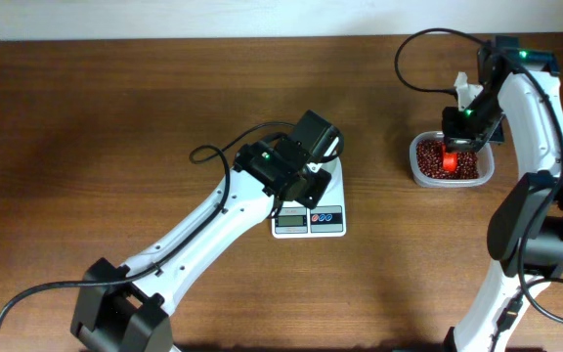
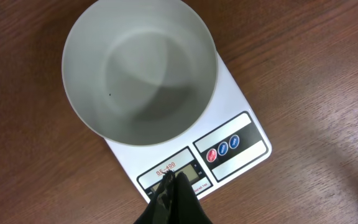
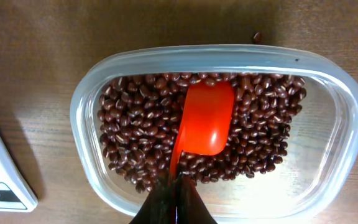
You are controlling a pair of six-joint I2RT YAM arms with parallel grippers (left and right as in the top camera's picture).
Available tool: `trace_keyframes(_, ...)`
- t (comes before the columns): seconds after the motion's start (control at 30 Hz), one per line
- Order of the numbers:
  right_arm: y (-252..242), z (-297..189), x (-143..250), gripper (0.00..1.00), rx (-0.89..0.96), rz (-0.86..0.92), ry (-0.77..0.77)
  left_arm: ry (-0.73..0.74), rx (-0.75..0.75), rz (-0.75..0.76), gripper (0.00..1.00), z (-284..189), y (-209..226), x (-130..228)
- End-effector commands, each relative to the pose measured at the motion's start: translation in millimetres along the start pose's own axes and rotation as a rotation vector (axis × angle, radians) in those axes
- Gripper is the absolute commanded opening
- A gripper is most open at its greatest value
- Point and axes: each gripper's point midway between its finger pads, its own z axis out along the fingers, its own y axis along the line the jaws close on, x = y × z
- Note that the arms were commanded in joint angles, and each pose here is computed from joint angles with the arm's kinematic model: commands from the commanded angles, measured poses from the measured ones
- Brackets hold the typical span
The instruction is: Scoop item into bowl and weigh 50g on scale
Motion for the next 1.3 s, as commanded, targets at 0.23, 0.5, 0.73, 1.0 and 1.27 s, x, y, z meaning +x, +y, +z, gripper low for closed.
trace_keyframes(0.23,-5,24,3,0.37,0.025,0.016,0.04,0.014,-0.016,0.019,0.0,6,2,4)
trace_keyframes(0.5,-2,-33,-22,0.7,0.033,0.006,-0.069,0.007,-0.015,0.018,0.0,6,2,2)
trace_keyframes(0.73,4,-57,-27,0.71,0.018,0.025,-0.11,-0.001,-0.014,0.017,0.01,6,2,0)
trace_keyframes(1.0,11,-21,-18,0.67,0.002,0.06,-0.047,-0.006,-0.014,0.017,0.01,6,2,-1)
trace_keyframes(1.27,-2,6,-19,0.26,0.111,0.072,-0.045,-0.006,-0.014,0.017,0.01,6,2,-1)
